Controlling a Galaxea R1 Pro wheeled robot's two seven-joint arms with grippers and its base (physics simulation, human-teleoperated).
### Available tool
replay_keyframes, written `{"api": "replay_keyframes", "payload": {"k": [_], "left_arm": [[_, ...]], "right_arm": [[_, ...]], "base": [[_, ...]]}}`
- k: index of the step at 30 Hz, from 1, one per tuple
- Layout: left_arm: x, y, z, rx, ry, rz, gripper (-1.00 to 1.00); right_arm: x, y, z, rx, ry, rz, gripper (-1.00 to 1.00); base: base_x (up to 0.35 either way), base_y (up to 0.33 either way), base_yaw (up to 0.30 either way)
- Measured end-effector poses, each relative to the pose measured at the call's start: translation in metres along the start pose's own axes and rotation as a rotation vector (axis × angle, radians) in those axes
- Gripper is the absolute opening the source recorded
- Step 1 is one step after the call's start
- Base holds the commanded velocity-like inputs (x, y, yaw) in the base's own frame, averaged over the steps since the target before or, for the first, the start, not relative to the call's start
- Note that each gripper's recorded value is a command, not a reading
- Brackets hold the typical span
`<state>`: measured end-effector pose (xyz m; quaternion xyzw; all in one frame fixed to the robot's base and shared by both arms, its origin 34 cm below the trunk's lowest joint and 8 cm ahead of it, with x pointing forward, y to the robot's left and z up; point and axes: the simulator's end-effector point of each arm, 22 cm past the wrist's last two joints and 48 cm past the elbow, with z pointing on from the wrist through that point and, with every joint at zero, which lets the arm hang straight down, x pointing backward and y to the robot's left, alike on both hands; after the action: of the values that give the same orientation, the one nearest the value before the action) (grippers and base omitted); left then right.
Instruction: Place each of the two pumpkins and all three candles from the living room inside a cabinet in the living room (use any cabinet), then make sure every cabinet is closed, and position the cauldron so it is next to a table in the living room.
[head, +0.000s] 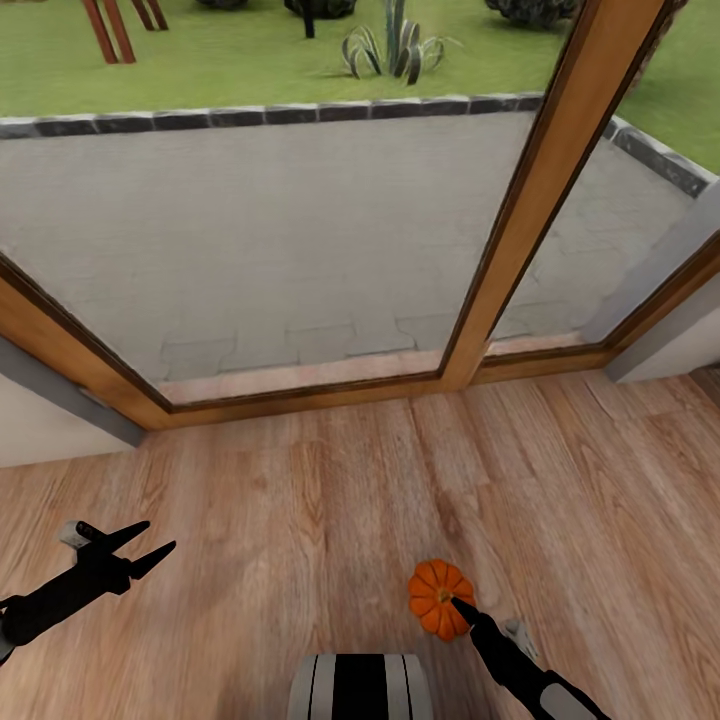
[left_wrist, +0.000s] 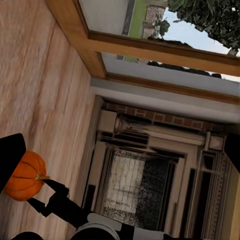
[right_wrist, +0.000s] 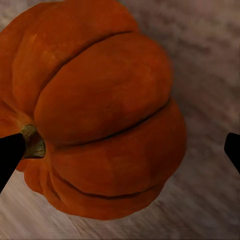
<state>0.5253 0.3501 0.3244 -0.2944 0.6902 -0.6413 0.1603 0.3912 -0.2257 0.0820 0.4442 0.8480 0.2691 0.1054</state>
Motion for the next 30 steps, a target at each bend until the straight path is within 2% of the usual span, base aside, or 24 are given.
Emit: {"api": "replay_keyframes", "payload": {"k": [9, 13, 30], "left_arm": [[-0.001, 0.000, 0.000, 0.001, -0.002, 0.000, 1.00], [0.001, 0.008, -0.001, -0.009, -0.001, -0.013, 1.00], [0.001, 0.012, -0.001, -0.015, 0.000, -0.019, 1.00]], "right_arm": [[0.000, 0.000, 0.000, 0.000, 0.000, 0.000, 1.00], [0.003, -0.008, 0.002, 0.013, 0.007, 0.007, 1.00], [0.004, -0.007, 0.003, 0.004, 0.006, 0.018, 1.00]], "base": [[0.016, 0.000, 0.000], [0.000, 0.000, 0.000], [0.007, 0.003, 0.000]]}}
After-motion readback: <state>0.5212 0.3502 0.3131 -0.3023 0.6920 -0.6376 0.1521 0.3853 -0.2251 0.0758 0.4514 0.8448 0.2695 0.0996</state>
